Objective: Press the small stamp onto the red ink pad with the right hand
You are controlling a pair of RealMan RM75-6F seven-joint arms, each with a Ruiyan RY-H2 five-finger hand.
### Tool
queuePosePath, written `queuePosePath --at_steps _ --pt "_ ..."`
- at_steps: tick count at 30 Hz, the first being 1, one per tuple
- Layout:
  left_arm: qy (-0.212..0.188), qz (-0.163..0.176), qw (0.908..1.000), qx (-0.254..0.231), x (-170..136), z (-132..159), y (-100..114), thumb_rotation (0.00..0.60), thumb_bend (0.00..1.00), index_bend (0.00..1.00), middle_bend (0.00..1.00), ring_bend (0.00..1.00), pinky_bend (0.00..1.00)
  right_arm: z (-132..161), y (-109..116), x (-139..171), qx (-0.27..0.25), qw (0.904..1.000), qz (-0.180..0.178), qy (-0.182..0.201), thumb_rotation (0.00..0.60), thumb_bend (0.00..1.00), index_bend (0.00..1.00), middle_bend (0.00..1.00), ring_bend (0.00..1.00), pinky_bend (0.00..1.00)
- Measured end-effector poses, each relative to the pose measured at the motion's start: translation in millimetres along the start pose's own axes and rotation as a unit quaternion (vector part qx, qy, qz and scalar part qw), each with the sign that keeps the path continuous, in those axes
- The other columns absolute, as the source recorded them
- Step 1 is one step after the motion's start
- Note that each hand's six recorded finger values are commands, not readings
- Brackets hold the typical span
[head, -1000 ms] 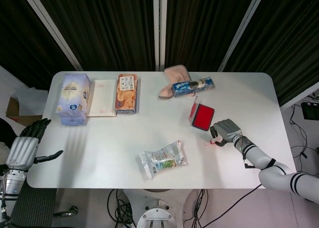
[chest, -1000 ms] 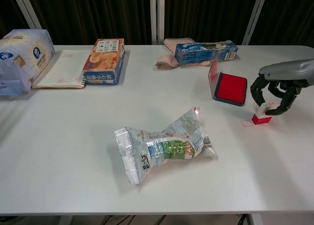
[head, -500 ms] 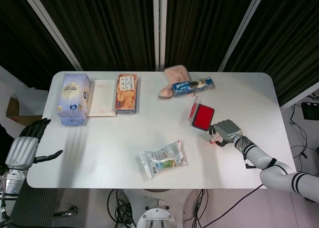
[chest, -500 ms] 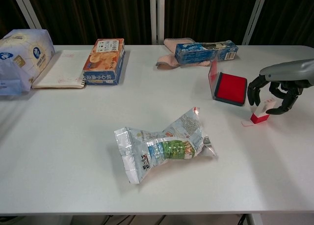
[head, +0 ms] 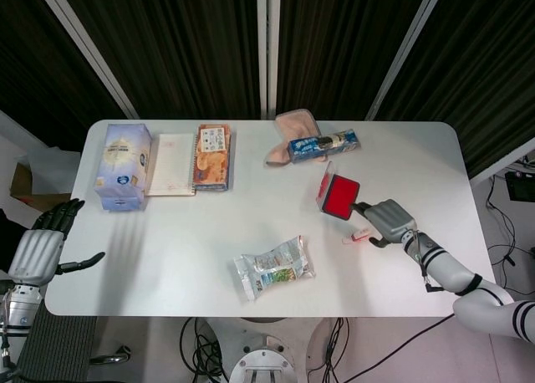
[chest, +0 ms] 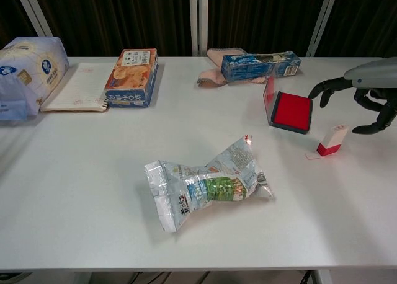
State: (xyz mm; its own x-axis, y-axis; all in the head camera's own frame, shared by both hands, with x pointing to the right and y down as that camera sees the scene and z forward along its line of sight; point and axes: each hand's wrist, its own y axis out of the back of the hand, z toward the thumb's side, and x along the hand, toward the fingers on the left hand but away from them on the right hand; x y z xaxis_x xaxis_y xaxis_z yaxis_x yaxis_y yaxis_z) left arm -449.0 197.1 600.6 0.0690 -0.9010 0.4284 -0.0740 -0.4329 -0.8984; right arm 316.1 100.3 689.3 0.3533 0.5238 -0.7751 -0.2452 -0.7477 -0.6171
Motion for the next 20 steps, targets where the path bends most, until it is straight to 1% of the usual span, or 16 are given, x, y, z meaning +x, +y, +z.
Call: queuePosePath --at_steps 2,3,5,6,7,8,9,10,11,13,14,15,17,20 --pt "-0.001 0.001 1.0000 -0.001 -0.2 0.4 0.4 0.109 0.00 0.00 0.07 0.08 0.17 -3.7 8.3 12.8 0.007 0.9996 -0.029 -0.005 0.600 0.20 0.04 0.15 0.72 0.96" --pt "-0.001 0.002 1.0000 -0.001 -0.3 0.6 0.7 0.109 0.00 0.00 0.07 0.08 0.17 -5.3 11.8 18.9 0.009 0.9990 -0.042 -0.008 0.600 0.19 0.02 0.14 0.68 0.94" --pt "-0.001 0.004 1.0000 -0.002 -0.8 1.0 1.5 0.113 0.00 0.00 0.06 0.08 0.17 -9.4 19.1 34.5 0.007 0.9968 -0.078 -0.017 0.600 0.17 0.00 0.10 0.49 0.84" --pt "-0.001 0.005 1.0000 -0.002 -1.2 1.1 1.9 0.113 0.00 0.00 0.06 0.08 0.17 -11.3 21.6 41.7 0.003 0.9953 -0.094 -0.022 0.600 0.15 0.00 0.06 0.28 0.66" --pt "-0.001 0.007 1.0000 -0.003 -1.7 1.5 2.5 0.112 0.00 0.00 0.06 0.08 0.17 -13.5 23.7 49.1 0.000 0.9935 -0.111 -0.027 0.600 0.13 0.00 0.03 0.12 0.43" --pt "-0.001 0.007 1.0000 -0.003 -2.1 1.7 2.9 0.110 0.00 0.00 0.06 0.08 0.17 -17.1 26.2 59.1 -0.004 0.9902 -0.135 -0.035 0.600 0.11 0.00 0.01 0.02 0.21" --pt "-0.001 0.007 1.0000 -0.002 -2.5 2.0 3.5 0.110 0.00 0.00 0.06 0.08 0.17 -20.4 27.7 66.8 -0.005 0.9872 -0.154 -0.042 0.600 0.10 0.00 0.00 0.00 0.10" --pt "-0.002 0.008 1.0000 -0.001 -2.9 2.3 4.5 0.109 0.00 0.00 0.06 0.08 0.17 -24.2 28.8 74.6 -0.004 0.9835 -0.173 -0.051 0.600 0.09 0.00 0.00 0.00 0.02" --pt "-0.002 0.009 1.0000 0.001 -3.2 2.6 5.6 0.108 0.00 0.00 0.06 0.08 0.17 -29.6 29.2 85.5 -0.004 0.9777 -0.199 -0.066 0.600 0.08 0.00 0.00 0.00 0.00" --pt "-0.002 0.013 0.9999 0.005 -3.8 3.1 8.8 0.107 0.00 0.00 0.07 0.08 0.17 -37.9 26.8 102.8 -0.006 0.9673 -0.237 -0.091 0.600 0.08 0.00 0.00 0.00 0.00" --pt "-0.002 0.015 0.9999 0.006 -4.0 3.3 10.1 0.108 0.00 0.00 0.07 0.08 0.17 -43.7 23.1 114.7 -0.009 0.9594 -0.259 -0.111 0.600 0.08 0.00 0.00 0.00 0.00" --pt "-0.003 0.017 0.9998 0.007 -4.4 3.4 11.2 0.107 0.00 0.00 0.06 0.08 0.17 -48.1 19.0 123.7 -0.012 0.9532 -0.274 -0.127 0.600 0.08 0.00 0.00 0.00 0.00" --pt "-0.004 0.018 0.9998 0.009 -5.4 3.7 12.5 0.107 0.00 0.00 0.06 0.08 0.17 -58.5 5.8 142.5 -0.020 0.9396 -0.299 -0.166 0.600 0.08 0.00 0.00 0.00 0.00" --pt "-0.004 0.018 0.9998 0.010 -6.6 4.2 13.0 0.109 0.00 0.00 0.07 0.08 0.17 -71.0 -9.8 155.1 -0.035 0.9275 -0.312 -0.203 0.600 0.08 0.00 0.00 0.00 0.00"
